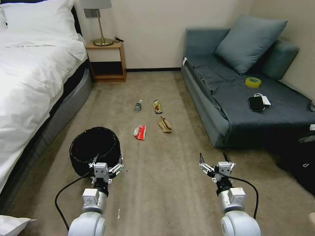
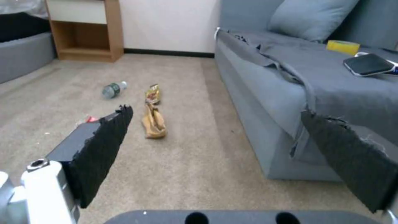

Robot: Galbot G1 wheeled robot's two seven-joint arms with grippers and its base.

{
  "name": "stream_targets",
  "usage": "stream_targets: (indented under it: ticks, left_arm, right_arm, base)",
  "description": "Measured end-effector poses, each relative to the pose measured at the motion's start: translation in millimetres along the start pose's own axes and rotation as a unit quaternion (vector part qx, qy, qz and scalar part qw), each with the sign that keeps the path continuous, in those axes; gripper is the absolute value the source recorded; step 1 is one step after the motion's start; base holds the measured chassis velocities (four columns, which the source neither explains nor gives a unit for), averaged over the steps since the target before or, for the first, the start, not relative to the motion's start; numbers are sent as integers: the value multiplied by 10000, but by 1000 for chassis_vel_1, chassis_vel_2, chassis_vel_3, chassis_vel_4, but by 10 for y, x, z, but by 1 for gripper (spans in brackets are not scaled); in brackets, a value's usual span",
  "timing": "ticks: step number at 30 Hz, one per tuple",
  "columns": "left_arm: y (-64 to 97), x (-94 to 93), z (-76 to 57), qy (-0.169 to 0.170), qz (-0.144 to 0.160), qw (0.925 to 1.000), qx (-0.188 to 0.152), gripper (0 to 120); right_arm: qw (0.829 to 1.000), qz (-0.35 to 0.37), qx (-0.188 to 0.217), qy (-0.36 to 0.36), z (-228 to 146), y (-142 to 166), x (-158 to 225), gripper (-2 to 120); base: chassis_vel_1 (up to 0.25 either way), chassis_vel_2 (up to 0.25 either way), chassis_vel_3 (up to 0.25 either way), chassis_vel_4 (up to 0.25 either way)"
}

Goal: Pick up the trash bin, then pick up the garbage on the floor and place it into the trash bin.

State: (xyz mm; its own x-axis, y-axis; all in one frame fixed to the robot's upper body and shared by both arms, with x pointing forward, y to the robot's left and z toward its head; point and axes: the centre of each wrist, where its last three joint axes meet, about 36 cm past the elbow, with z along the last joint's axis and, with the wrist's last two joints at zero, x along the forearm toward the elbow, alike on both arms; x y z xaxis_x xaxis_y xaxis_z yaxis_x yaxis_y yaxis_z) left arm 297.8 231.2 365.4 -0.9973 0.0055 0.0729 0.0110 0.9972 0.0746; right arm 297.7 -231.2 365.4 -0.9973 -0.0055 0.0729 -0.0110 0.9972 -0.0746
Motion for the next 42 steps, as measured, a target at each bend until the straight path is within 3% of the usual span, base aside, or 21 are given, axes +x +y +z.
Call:
stream_targets:
  ticks: [11, 15, 18, 19, 21, 23, 26, 29, 32, 33, 36, 42]
  left_arm:
    - [0, 0, -1, 2, -3, 10000, 1, 100]
    - [-27, 13, -118, 13, -119, 9999, 68, 100]
    - [-129, 91, -572, 29, -514, 9981, 352, 100]
    - [-129, 91, -572, 29, -514, 9981, 352, 100]
    - [-170, 169, -869, 40, -765, 9956, 530, 100]
    - [-141, 189, -936, 63, -805, 9949, 599, 100]
    - [69, 191, -993, 182, -1020, 9930, 573, 100]
    - [211, 164, -977, 309, -1188, 9910, 542, 100]
    - [456, 81, -920, 611, -1495, 9850, 605, 100]
    - [456, 81, -920, 611, -1495, 9850, 605, 100]
    - [734, -69, -861, 1023, -1817, 9747, 809, 100]
    - [991, -285, -828, 1348, -2068, 9636, 1025, 100]
  right_arm:
    - [10000, 0, 0, 1, 0, 0, 0, 100]
    - [9999, 53, -64, -65, -98, 4, 7, 100]
    - [9983, 320, -344, -353, -505, 3, 67, 100]
    - [9983, 320, -344, -353, -505, 3, 67, 100]
    - [9956, 506, -550, -559, -801, -7, 140, 100]
    - [9943, 575, -636, -640, -922, -11, 178, 100]
    - [9906, 671, -848, -840, -1166, -40, 237, 100]
    - [9903, 667, -880, -843, -1171, -51, 230, 100]
    - [9905, 661, -888, -816, -1148, -55, 212, 100]
    - [9905, 661, -888, -816, -1148, -55, 212, 100]
    - [9907, 643, -888, -807, -1138, -59, 188, 100]
    - [9910, 624, -882, -788, -1124, -60, 167, 100]
  base:
    - [0, 0, 0, 0]
    - [0, 0, 0, 0]
    - [0, 0, 0, 0]
    - [0, 0, 0, 0]
    - [0, 0, 0, 0]
    - [0, 0, 0, 0]
    - [0, 0, 0, 0]
    - [0, 0, 0, 0]
    - [0, 0, 0, 0]
    - [0, 0, 0, 0]
    - [0, 0, 0, 0]
    - [0, 0, 0, 0]
